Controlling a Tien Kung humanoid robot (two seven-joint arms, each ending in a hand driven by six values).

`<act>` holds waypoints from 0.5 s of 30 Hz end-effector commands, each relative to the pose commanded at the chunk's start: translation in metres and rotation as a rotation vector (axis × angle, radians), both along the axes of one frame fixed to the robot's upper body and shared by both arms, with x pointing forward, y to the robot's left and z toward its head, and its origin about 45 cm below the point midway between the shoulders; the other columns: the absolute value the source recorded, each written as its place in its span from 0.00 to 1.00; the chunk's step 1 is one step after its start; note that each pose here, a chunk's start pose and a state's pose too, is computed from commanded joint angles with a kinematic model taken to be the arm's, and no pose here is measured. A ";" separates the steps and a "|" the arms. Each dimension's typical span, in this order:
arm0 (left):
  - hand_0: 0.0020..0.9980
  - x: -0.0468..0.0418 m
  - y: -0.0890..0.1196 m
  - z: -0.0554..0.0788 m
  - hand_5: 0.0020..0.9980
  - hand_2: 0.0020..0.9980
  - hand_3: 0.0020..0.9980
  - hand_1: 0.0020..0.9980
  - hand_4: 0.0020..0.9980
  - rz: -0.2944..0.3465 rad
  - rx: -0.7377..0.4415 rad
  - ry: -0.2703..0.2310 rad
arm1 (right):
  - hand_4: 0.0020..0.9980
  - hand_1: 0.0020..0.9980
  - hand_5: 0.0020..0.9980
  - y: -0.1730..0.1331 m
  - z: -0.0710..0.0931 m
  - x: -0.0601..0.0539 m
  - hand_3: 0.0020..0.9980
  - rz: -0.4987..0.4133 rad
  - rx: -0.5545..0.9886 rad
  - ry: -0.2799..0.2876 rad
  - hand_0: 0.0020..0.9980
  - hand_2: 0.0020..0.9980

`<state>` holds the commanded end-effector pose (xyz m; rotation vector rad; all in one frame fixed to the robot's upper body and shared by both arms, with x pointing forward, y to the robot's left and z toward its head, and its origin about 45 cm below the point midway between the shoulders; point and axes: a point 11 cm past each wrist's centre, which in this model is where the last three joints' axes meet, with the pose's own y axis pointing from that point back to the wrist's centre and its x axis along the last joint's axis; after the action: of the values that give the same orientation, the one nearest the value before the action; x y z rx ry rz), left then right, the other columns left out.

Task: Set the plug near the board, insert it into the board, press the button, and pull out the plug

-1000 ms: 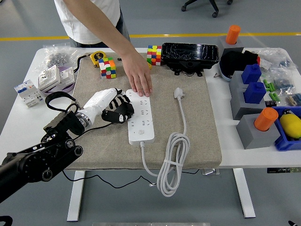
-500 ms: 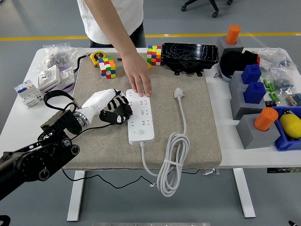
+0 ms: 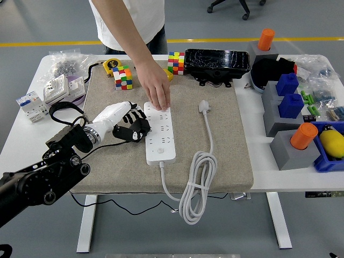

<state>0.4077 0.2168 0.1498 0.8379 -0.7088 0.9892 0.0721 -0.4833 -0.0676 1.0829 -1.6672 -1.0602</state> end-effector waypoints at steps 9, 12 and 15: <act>0.68 0.0004 -0.001 0.005 0.22 0.76 0.77 0.74 1.00 0.005 -0.045 -0.014 | 1.00 0.73 0.68 0.000 0.000 0.000 0.75 0.000 0.000 0.000 0.76 0.74; 0.68 -0.0004 -0.003 0.009 0.22 0.76 0.77 0.74 1.00 0.008 -0.076 -0.025 | 1.00 0.73 0.68 0.000 0.000 0.000 0.75 0.000 0.000 -0.001 0.76 0.74; 0.67 -0.0021 -0.005 0.018 0.35 0.75 0.76 0.73 1.00 0.023 -0.126 -0.056 | 1.00 0.73 0.68 0.000 0.000 0.000 0.75 0.002 0.000 -0.001 0.76 0.74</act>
<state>0.4055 0.2113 0.1674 0.7121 -0.6783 1.0704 0.0725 -0.4834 -0.0674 1.0849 -1.6669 -1.0588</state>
